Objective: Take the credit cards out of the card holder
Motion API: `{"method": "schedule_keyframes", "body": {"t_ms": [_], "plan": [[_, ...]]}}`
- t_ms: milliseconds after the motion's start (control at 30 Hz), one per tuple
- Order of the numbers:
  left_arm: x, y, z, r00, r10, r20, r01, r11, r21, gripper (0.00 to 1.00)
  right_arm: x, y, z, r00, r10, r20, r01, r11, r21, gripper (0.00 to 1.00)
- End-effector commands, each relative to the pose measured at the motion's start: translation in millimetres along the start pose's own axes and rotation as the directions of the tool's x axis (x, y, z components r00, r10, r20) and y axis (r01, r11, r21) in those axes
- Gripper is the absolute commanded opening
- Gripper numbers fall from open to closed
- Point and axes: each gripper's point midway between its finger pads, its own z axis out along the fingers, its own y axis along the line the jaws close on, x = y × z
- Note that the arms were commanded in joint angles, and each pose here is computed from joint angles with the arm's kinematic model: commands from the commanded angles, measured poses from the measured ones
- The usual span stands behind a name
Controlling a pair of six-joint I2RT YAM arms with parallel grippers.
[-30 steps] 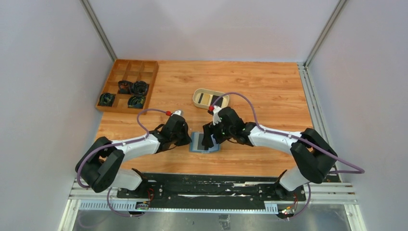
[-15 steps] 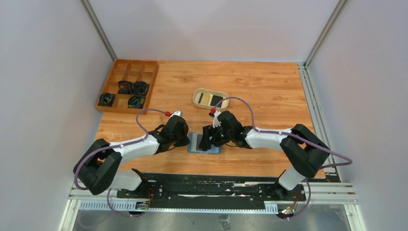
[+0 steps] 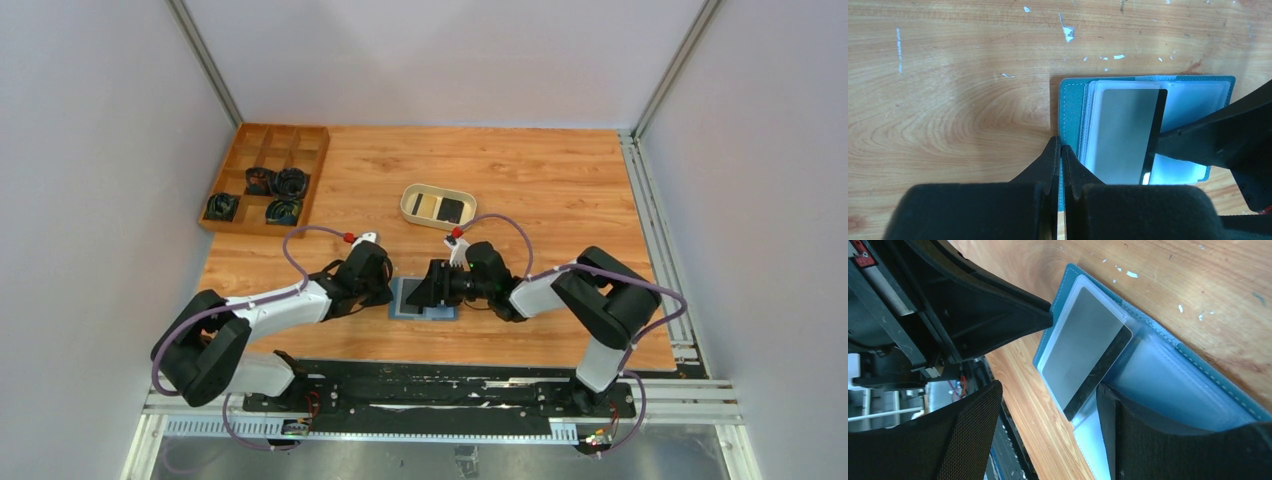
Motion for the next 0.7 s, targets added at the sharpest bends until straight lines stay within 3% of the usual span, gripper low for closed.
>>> {"method": "schedule_keyframes", "body": {"t_ms": [0, 333, 667], "plan": [[-5, 1, -5, 1.000, 0.017, 0.020, -0.016, 0.999, -0.029, 0.00, 24, -10, 3, 0.990, 0.132, -0.044, -0.133, 0.991, -0.033, 0.73], [-5, 3, -5, 1.000, 0.019, 0.023, -0.019, 0.999, -0.037, 0.00, 27, -9, 0, 0.987, 0.159, -0.024, -0.160, 0.985, -0.060, 0.69], [-4, 3, -7, 1.000, 0.018, 0.024, -0.017, 0.999, -0.038, 0.00, 9, 12, -2, 0.964, 0.244, 0.103, -0.211, 0.942, -0.261, 0.58]]}}
